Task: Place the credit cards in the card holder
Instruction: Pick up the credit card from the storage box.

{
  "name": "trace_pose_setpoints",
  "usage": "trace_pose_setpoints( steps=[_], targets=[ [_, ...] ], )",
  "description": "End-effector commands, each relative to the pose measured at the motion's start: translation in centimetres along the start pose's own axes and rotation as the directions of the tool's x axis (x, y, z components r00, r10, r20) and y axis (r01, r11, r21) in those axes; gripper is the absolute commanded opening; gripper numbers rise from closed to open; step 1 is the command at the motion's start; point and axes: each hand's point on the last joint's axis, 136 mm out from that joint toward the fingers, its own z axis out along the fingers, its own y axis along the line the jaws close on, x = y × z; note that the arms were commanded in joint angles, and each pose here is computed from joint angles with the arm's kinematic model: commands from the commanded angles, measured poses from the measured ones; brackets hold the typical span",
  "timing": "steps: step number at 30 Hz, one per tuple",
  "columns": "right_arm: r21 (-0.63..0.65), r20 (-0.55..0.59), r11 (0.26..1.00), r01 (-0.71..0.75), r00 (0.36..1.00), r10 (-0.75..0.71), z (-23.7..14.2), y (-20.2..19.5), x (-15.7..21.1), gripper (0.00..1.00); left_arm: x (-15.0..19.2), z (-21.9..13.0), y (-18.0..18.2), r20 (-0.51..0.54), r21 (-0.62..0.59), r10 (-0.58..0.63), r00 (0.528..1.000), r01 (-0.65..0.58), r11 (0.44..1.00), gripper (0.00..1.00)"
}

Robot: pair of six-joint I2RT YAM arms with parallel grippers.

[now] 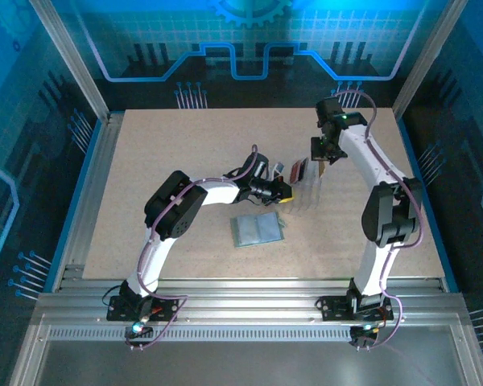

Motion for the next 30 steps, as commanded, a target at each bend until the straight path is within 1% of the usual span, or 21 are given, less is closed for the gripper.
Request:
trace_pose_setpoints(
  steps=[1, 4, 8, 12, 16, 18, 22, 24, 30],
  targets=[
    [-0.002, -0.006, 1.000, 0.000, 1.000, 0.000, -1.7, -0.2, 0.5, 0.00, 3.4, 0.2, 11.9, -0.006, -0.304, -0.219, 0.976, 0.207, 0.930, 0.02],
    [-0.013, -0.025, 1.000, 0.001, 1.000, -0.001, -0.9, 0.1, 0.6, 0.00, 3.4, 0.1, 11.9, -0.004, -0.304, -0.218, 0.976, 0.207, 0.930, 0.02],
    [-0.066, -0.067, 0.997, -0.034, 0.997, 0.030, 0.6, 0.4, 1.0, 0.00, 3.4, 0.1, 11.8, -0.003, -0.303, -0.218, 0.976, 0.206, 0.930, 0.01],
    [-0.056, -0.081, 0.997, -0.051, 0.996, 0.047, 1.7, 0.1, 1.2, 0.00, 3.4, 0.1, 11.7, -0.003, -0.300, -0.216, 0.976, 0.205, 0.932, 0.01],
    [-0.050, -0.101, 0.997, -0.056, 0.994, 0.051, 2.4, 0.1, 1.5, 0.02, 3.3, 0.1, 11.6, -0.004, -0.299, -0.216, 0.976, 0.205, 0.932, 0.01],
    [-0.036, -0.101, 0.998, -0.057, 0.994, 0.053, 2.4, -0.2, 1.5, 0.09, 3.3, 0.1, 11.7, -0.002, -0.299, -0.217, 0.976, 0.207, 0.932, 0.01],
    [0.010, -0.087, 0.999, -0.046, 0.995, 0.046, 1.9, -1.1, 1.4, 0.10, 3.3, 0.1, 11.7, -0.002, -0.299, -0.217, 0.976, 0.206, 0.932, 0.01],
    [0.035, -0.083, 0.999, -0.037, 0.996, 0.040, 1.6, -1.5, 1.4, 0.13, 3.2, 0.1, 11.6, -0.002, -0.297, -0.216, 0.976, 0.206, 0.932, 0.02],
    [0.076, -0.073, 0.997, -0.021, 0.997, 0.027, 1.1, -2.1, 1.3, 0.15, 3.2, 0.2, 11.6, -0.002, -0.298, -0.217, 0.976, 0.206, 0.932, 0.02]
  ],
)
